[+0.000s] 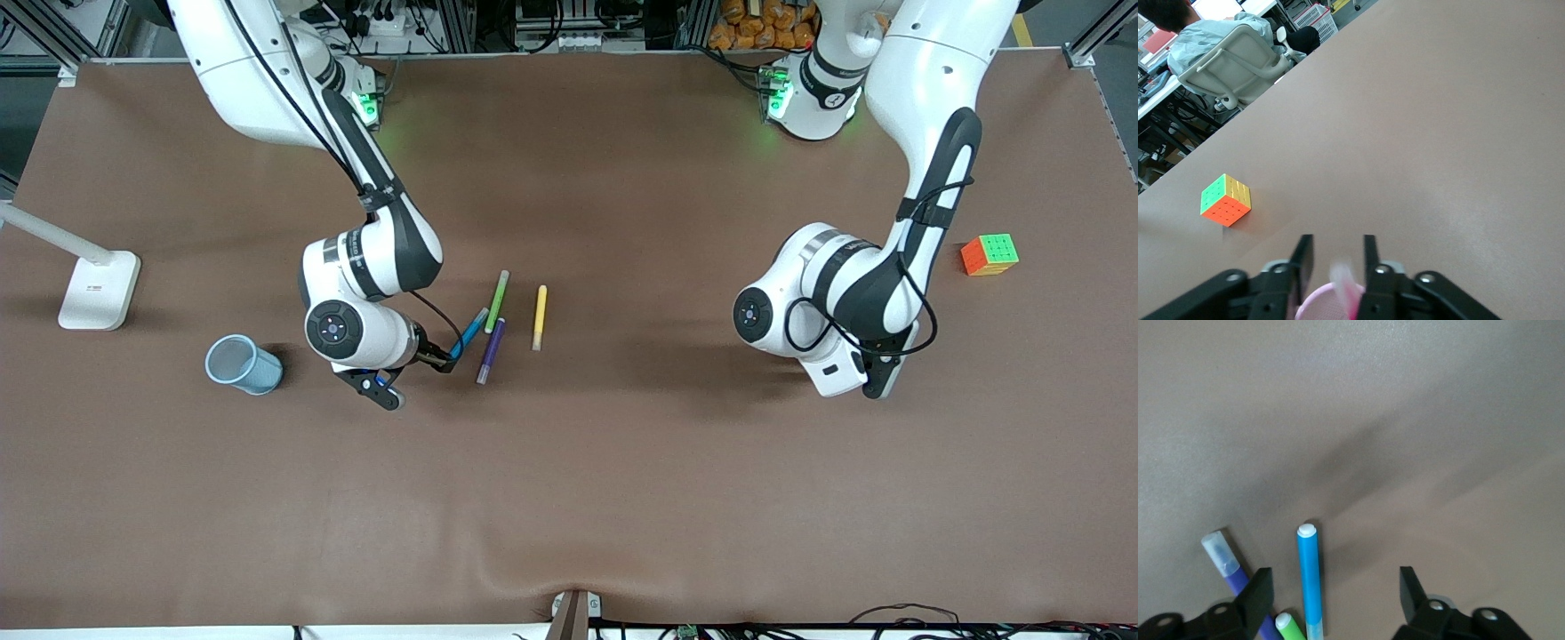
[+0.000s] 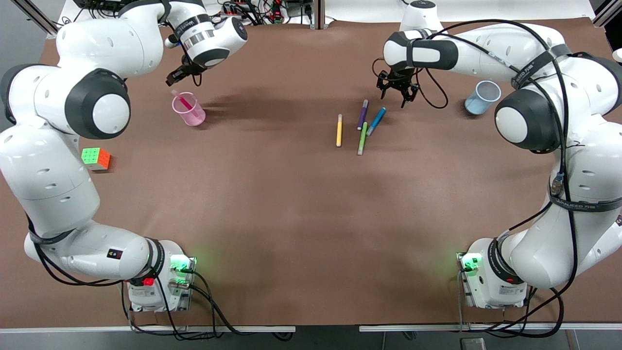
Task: Place pink and blue markers in matching cups
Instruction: 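Drop the pink marker into the pink cup while the right gripper grasps blue, then carry the blue marker to the blue cup while the left gripper withdraws, then release the blue marker into the blue cup with the right gripper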
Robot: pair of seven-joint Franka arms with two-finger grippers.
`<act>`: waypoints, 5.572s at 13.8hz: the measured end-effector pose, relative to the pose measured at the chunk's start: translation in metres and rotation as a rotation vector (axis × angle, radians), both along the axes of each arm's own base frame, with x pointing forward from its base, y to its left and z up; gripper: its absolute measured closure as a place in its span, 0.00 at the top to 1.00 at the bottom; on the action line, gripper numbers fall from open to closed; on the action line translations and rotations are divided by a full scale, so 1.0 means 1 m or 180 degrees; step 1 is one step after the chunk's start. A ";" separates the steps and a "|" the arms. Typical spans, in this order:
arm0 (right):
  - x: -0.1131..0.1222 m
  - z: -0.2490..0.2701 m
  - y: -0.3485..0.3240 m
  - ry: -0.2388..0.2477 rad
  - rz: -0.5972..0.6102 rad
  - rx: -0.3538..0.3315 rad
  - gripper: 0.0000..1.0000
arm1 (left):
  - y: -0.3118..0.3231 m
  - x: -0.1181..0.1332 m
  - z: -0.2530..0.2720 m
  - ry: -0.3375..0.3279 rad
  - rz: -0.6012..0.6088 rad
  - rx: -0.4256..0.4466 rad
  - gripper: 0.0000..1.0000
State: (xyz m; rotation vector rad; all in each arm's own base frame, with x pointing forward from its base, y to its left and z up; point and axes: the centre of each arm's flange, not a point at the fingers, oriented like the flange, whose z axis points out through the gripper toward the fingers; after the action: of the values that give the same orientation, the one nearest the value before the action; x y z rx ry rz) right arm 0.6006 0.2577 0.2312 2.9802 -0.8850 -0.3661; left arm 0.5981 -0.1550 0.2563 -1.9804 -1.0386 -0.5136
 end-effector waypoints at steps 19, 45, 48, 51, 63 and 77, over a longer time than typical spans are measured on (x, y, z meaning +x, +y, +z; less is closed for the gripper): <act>-0.002 -0.053 0.020 -0.0185 -0.0044 -0.0027 0.18 | 0.023 0.010 0.185 0.0911 -0.0411 -0.1783 1.00; 0.097 0.153 -0.270 -0.0690 0.0911 -0.0931 0.17 | 0.135 -0.072 0.374 0.1349 -0.2480 -0.2837 1.00; 0.097 0.153 -0.270 -0.0726 0.0964 -0.0988 0.17 | 0.140 -0.082 0.382 0.1312 -0.2531 -0.2863 1.00; 0.094 0.136 -0.273 -0.0769 0.1028 -0.1010 0.17 | 0.133 -0.083 0.381 0.1342 -0.2569 -0.2860 1.00; 0.062 0.072 -0.298 -0.1081 0.1213 -0.1046 0.17 | 0.126 -0.083 0.378 0.1379 -0.2595 -0.2861 1.00; 0.040 0.054 -0.299 -0.0957 0.1222 -0.0992 0.17 | 0.114 -0.085 0.387 0.1362 -0.2703 -0.2818 1.00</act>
State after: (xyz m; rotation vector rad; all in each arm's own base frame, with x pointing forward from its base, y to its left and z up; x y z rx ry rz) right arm 0.6409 -0.0415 0.2853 2.8514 -0.3182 0.2134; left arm 0.5133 -0.0411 0.6436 -3.1320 -0.0621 0.0058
